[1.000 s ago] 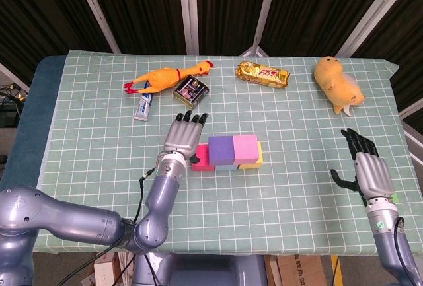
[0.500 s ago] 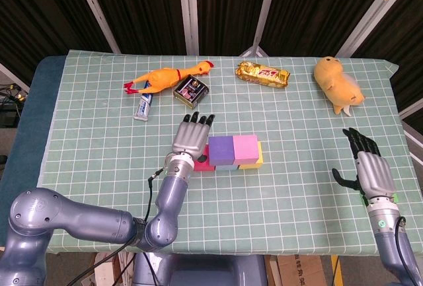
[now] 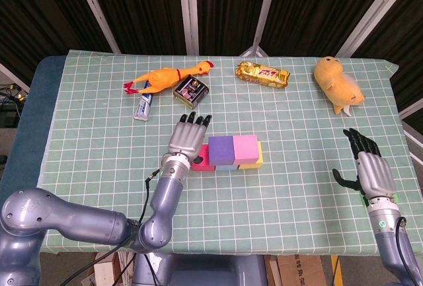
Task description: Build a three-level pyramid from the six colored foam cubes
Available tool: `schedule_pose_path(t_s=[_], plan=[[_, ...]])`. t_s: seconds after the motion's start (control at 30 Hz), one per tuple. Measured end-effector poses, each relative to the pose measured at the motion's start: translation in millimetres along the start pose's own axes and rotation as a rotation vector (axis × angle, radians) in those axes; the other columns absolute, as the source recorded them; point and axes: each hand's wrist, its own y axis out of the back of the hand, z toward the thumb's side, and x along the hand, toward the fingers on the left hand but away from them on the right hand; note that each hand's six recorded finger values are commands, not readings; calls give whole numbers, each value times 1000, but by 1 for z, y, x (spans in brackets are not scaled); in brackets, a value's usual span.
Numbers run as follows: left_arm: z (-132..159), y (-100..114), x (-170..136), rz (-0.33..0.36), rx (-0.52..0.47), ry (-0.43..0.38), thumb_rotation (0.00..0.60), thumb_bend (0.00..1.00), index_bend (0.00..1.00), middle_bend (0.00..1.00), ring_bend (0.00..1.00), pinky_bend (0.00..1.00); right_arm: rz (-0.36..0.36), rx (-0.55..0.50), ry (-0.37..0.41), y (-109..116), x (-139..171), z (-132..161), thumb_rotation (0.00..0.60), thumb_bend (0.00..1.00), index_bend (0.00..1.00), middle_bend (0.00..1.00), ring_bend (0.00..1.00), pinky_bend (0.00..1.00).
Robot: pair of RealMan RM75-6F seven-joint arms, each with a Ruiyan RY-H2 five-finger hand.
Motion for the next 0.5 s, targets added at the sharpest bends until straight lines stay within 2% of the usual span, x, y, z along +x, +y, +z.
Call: schedule_pose_path(t_s=[0.27,0.5], plan=[[-52,-10,-6,-15,29,78,600,218,0,112,31,89,2,0,6,-1,1,2,600,364,0,0,0,0],[-74,-32,-5,-37,53,101,600,218,0,101,31,89,5,0,11,-2,1,5,600,364,0,0,0,0]])
